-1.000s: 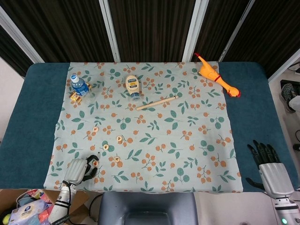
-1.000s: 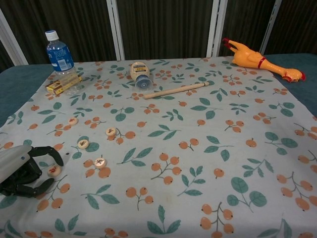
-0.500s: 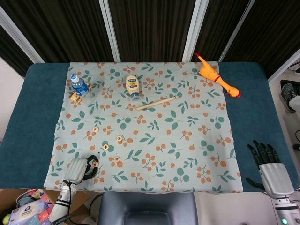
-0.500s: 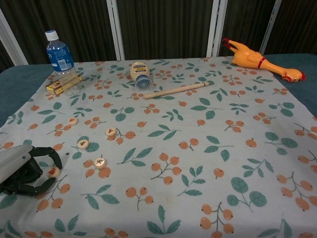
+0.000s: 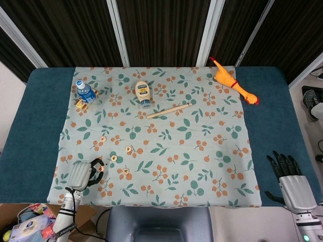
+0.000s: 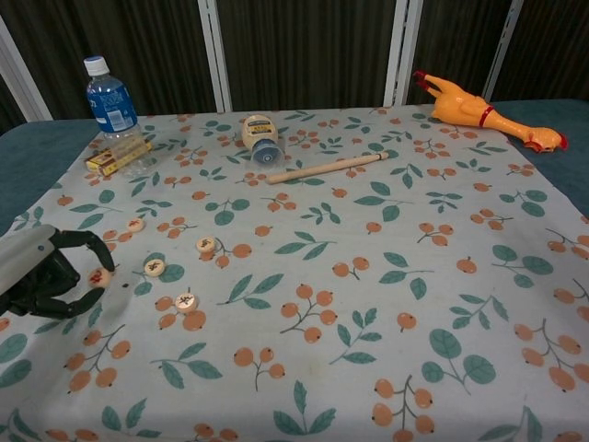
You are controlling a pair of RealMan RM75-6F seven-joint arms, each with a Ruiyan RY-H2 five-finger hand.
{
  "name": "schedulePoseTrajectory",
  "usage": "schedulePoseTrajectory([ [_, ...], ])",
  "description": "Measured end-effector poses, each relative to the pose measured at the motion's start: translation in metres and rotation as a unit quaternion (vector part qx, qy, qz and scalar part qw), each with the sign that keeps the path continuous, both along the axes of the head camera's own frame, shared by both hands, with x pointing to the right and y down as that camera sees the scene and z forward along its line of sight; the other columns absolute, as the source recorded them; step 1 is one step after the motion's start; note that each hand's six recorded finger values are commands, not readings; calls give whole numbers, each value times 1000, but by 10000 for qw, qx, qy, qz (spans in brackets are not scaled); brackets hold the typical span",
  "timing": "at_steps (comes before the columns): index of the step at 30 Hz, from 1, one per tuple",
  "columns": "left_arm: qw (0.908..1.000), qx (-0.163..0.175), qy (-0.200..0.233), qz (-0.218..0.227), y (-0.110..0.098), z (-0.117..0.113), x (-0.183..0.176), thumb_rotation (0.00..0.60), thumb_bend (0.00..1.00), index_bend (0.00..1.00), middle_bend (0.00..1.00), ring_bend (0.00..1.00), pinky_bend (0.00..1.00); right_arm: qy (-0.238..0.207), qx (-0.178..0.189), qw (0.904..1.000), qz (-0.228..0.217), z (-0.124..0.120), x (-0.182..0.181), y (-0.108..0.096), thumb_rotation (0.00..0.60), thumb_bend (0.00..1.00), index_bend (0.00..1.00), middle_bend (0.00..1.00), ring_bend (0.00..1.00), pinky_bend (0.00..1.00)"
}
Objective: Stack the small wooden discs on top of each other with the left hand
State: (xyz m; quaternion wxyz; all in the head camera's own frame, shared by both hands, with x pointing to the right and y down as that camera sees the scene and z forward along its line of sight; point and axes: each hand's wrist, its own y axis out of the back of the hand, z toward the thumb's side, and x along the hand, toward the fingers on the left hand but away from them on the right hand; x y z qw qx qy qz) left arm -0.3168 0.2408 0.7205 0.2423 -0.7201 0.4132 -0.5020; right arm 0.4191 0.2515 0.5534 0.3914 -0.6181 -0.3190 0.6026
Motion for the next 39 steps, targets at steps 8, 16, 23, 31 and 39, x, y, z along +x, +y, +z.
schedulePoseTrajectory([
  [8, 9999, 58, 142, -62, -27, 7, 29, 600, 395, 506, 1000, 1000, 1000, 16, -3, 10000, 1, 1, -1, 0, 600, 81, 0, 0, 0, 0],
  [16, 9999, -135, -75, -77, -35, 26, 38, 600, 396, 466, 1000, 1000, 1000, -3, 16, 10000, 21, 0, 1, -1, 600, 81, 0, 0, 0, 0],
  [23, 9997, -180, -114, -79, -36, 31, 39, 600, 398, 457, 1000, 1000, 1000, -13, 14, 10000, 29, -1, 1, -1, 600, 80, 0, 0, 0, 0],
  [31, 9996, -230, -178, -11, -37, 36, 43, 600, 396, 452, 1000, 1000, 1000, -24, 15, 10000, 33, -1, 1, -1, 600, 80, 0, 0, 0, 0],
  [39, 9992, -284, -268, 76, -35, 36, 43, 600, 399, 401, 1000, 1000, 1000, -38, 23, 10000, 39, -2, 2, -1, 600, 81, 0, 0, 0, 0],
])
